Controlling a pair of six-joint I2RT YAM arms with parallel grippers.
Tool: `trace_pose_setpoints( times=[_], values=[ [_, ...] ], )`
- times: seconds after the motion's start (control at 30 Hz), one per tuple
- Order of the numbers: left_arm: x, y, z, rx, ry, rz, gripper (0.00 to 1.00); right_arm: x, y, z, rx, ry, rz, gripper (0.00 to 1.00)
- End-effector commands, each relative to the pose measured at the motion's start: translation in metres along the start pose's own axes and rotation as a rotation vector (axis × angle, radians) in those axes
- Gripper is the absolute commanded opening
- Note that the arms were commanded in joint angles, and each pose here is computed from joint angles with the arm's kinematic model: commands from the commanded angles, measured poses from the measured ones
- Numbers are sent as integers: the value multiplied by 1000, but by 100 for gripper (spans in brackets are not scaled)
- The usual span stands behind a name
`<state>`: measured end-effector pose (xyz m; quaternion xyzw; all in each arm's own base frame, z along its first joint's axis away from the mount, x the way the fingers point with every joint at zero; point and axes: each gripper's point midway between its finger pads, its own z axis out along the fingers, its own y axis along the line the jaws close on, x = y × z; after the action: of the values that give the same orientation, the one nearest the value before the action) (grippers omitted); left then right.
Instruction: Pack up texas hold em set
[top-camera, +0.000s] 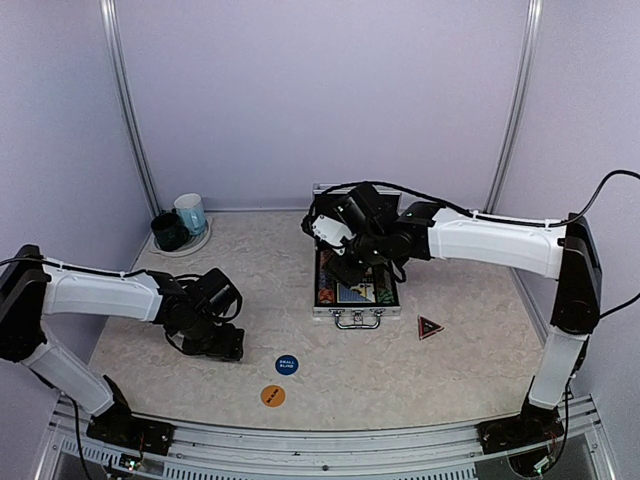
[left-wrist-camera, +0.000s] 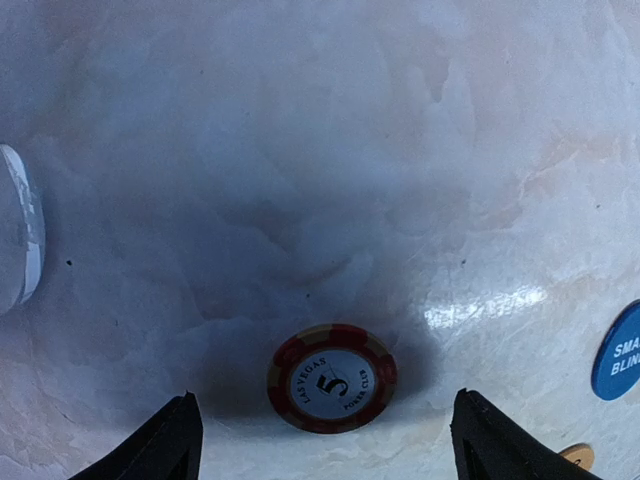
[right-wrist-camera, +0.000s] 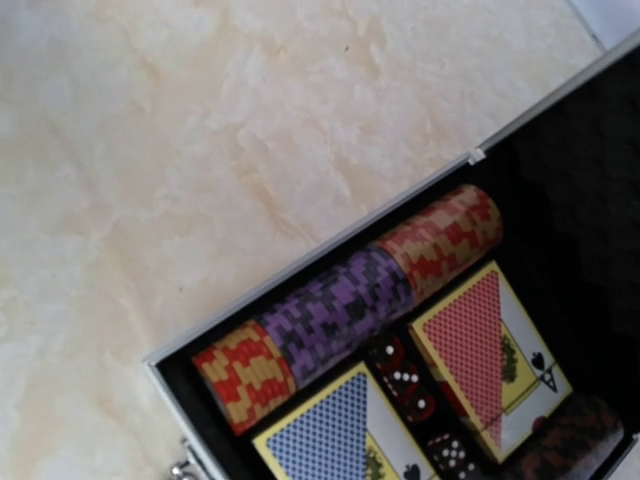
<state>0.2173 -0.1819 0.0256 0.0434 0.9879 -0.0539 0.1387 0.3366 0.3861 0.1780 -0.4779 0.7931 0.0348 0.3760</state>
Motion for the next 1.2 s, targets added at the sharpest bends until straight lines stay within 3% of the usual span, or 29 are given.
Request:
trace_pose_setpoints(
  times=[0.0, 0.23, 0.93, 1.17],
  values=[
    [1, -3, 6, -46, 14, 50, 83, -10, 3, -18, -13, -66, 71, 61],
    [2, -2, 12, -83, 34, 76, 76, -11, 0, -29, -6, -96, 86, 61],
    [7, -3, 22, -113, 66, 110, 39, -9, -2, -42, -1, -127, 90, 61],
    [1, -7, 16, -104, 42, 112, 38, -11, 2, -45, -26, -138, 105, 61]
  ],
)
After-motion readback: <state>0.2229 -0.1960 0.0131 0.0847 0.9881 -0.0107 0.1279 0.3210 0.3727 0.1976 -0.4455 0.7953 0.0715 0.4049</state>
